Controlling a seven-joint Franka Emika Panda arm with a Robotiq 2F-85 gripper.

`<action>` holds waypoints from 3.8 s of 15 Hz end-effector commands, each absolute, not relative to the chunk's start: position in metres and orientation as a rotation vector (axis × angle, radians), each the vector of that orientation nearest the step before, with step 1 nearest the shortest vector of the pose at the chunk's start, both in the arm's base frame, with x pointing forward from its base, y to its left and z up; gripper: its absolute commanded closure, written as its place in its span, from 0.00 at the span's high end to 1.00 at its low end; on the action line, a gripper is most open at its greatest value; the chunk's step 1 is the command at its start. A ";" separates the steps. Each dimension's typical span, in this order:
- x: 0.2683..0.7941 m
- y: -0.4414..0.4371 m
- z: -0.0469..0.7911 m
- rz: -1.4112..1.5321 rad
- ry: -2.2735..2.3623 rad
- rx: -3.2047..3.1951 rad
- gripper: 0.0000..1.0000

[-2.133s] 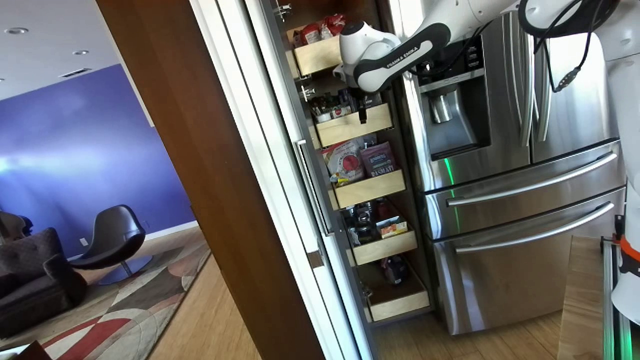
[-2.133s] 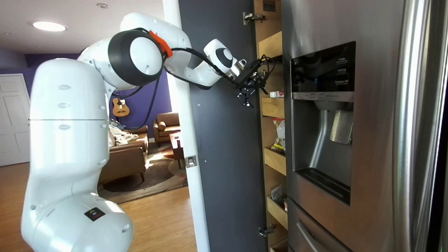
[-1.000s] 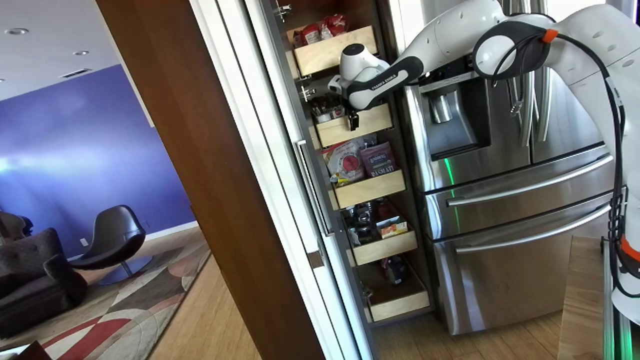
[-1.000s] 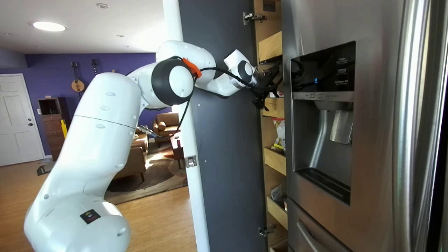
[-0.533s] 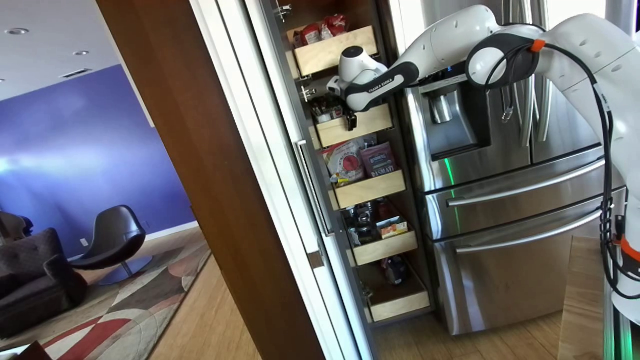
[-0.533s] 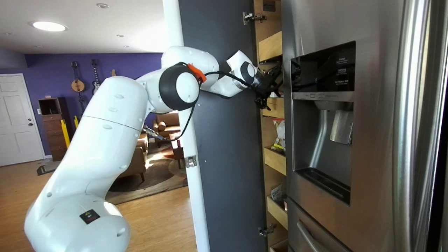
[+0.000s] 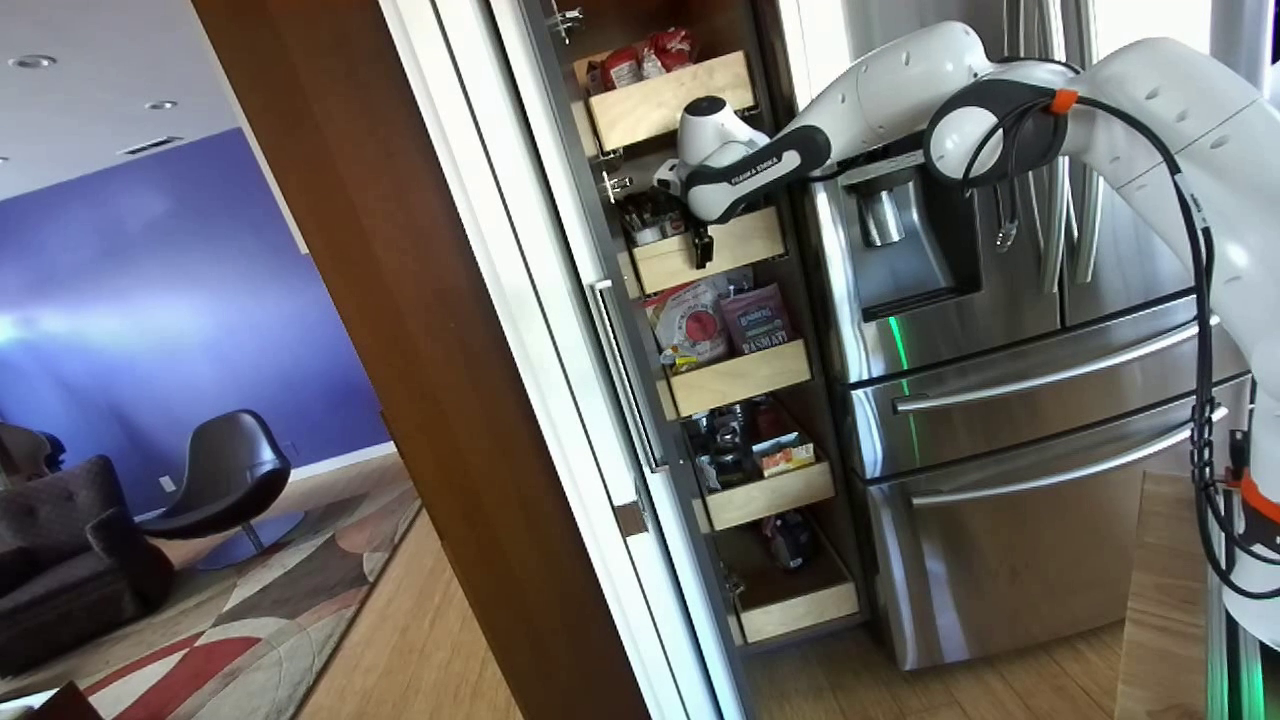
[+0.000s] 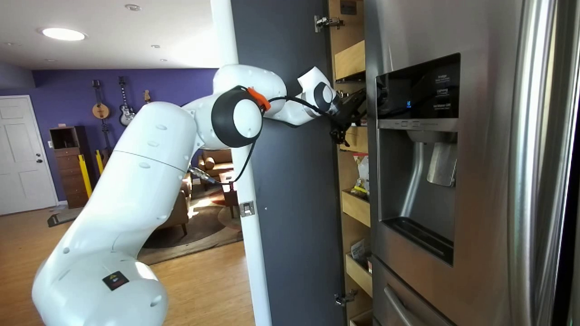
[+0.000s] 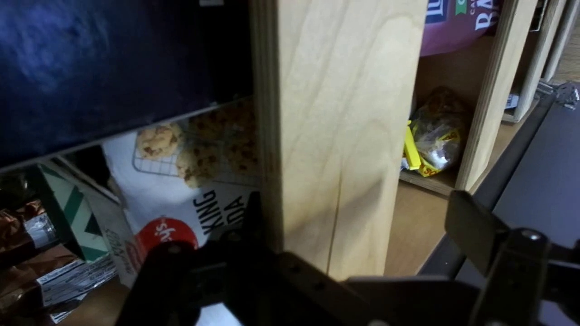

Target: Open the second drawer from the top and push it backwards.

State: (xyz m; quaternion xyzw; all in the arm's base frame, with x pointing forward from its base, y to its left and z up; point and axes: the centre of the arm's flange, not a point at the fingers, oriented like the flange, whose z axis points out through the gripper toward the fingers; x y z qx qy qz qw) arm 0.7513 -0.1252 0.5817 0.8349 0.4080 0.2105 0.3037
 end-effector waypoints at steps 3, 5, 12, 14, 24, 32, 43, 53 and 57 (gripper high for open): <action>0.730 -0.111 0.606 0.431 1.134 2.386 1.00; 0.719 -0.103 0.611 0.404 1.163 2.416 1.00; 0.700 -0.084 0.606 0.390 1.257 2.505 1.00; 0.692 -0.076 0.605 0.416 1.273 2.513 1.00; 0.637 -0.021 0.607 0.424 1.419 2.638 1.00; 0.584 0.026 0.613 -0.028 1.427 2.917 1.00; 0.496 0.063 0.698 -0.117 0.810 3.109 1.00; 0.442 0.043 0.780 0.254 0.560 3.109 1.00; 0.418 0.014 0.797 0.375 0.444 3.108 1.00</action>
